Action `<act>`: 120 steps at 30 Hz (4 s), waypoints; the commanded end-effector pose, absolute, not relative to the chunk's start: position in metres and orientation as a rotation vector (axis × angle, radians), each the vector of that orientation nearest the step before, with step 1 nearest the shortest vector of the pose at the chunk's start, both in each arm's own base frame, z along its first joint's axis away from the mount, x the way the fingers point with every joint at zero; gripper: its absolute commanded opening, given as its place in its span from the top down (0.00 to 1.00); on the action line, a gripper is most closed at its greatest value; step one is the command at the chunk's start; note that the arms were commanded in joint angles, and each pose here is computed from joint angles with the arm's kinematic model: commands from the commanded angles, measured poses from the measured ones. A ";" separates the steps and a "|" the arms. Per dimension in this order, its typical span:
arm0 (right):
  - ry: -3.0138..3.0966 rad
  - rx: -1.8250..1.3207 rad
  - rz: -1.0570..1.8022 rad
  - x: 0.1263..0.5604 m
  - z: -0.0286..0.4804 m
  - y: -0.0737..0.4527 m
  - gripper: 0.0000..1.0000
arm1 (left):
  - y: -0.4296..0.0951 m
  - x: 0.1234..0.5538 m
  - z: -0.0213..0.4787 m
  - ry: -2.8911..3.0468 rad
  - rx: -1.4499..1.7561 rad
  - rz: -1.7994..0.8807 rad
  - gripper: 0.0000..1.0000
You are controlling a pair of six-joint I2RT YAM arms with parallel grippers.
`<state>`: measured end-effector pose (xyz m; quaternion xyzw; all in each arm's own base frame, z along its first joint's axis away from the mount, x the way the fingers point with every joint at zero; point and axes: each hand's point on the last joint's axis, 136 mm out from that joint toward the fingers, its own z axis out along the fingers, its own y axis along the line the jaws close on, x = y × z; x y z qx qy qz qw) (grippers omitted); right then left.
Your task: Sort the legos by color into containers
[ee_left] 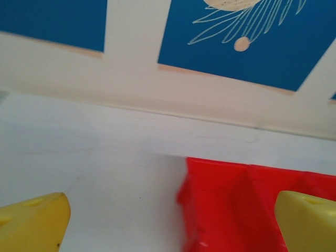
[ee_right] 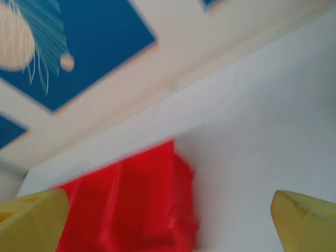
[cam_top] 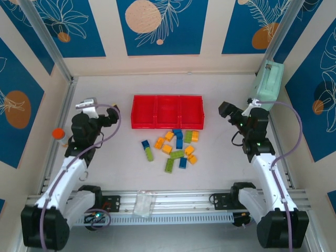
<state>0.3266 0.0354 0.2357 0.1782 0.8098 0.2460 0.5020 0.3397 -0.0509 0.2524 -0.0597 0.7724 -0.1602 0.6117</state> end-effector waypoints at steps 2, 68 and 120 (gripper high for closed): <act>2.452 0.503 0.913 0.253 0.170 0.094 0.01 | -0.058 0.281 0.190 2.104 -0.370 -0.535 0.01; 2.886 0.298 0.286 0.190 0.065 0.132 0.34 | -0.107 0.206 0.187 2.448 -0.080 -0.806 0.01; 2.643 -1.413 0.095 0.191 0.027 0.172 0.05 | -0.106 0.201 0.204 2.353 -0.029 -0.796 0.01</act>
